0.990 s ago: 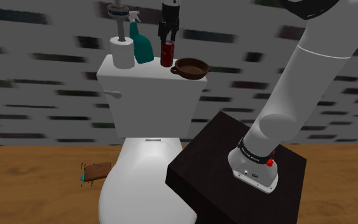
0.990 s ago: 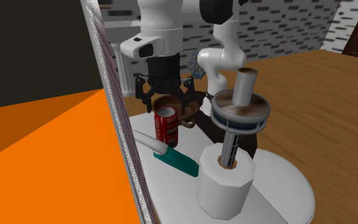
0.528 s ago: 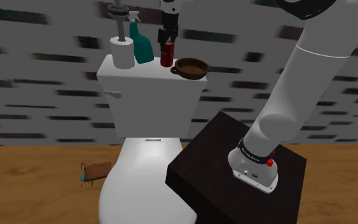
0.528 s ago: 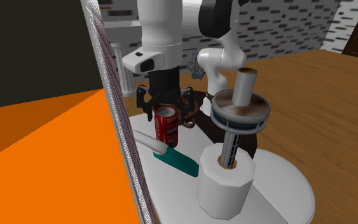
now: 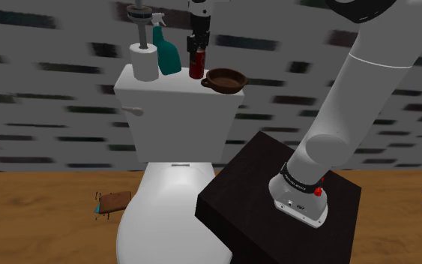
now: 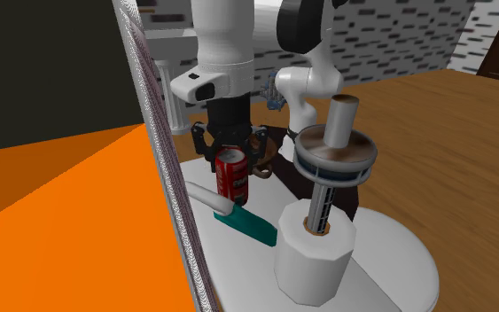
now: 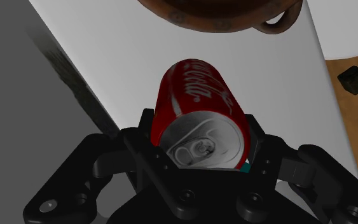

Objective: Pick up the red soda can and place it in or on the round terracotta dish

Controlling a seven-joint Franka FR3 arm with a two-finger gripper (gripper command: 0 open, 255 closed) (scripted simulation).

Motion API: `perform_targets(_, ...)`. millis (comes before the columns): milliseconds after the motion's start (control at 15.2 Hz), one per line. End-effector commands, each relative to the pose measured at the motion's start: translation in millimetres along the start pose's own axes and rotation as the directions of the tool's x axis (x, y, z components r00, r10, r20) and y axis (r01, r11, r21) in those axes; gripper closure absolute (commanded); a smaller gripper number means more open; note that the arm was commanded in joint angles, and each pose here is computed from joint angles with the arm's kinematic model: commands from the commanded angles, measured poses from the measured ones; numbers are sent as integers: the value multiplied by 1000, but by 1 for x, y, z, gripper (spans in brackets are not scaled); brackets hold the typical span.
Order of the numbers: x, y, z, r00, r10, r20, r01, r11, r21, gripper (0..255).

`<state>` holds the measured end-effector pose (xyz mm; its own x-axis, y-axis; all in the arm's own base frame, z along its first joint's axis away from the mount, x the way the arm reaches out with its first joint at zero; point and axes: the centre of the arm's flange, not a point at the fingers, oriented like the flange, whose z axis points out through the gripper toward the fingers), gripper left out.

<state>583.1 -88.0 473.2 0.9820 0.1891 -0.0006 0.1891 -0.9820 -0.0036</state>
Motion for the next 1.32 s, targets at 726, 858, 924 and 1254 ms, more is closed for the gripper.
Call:
perform_targets(726,0,0,-26,1000,0,0,0,1000,0,255)
perform_targets(858,0,0,-37,1000,0,0,0,1000,0,255)
perform_targets(924,0,0,-42,1000,0,0,0,1000,0,255)
perform_targets(1254,0,0,-69,1000,0,0,0,1000,0,255)
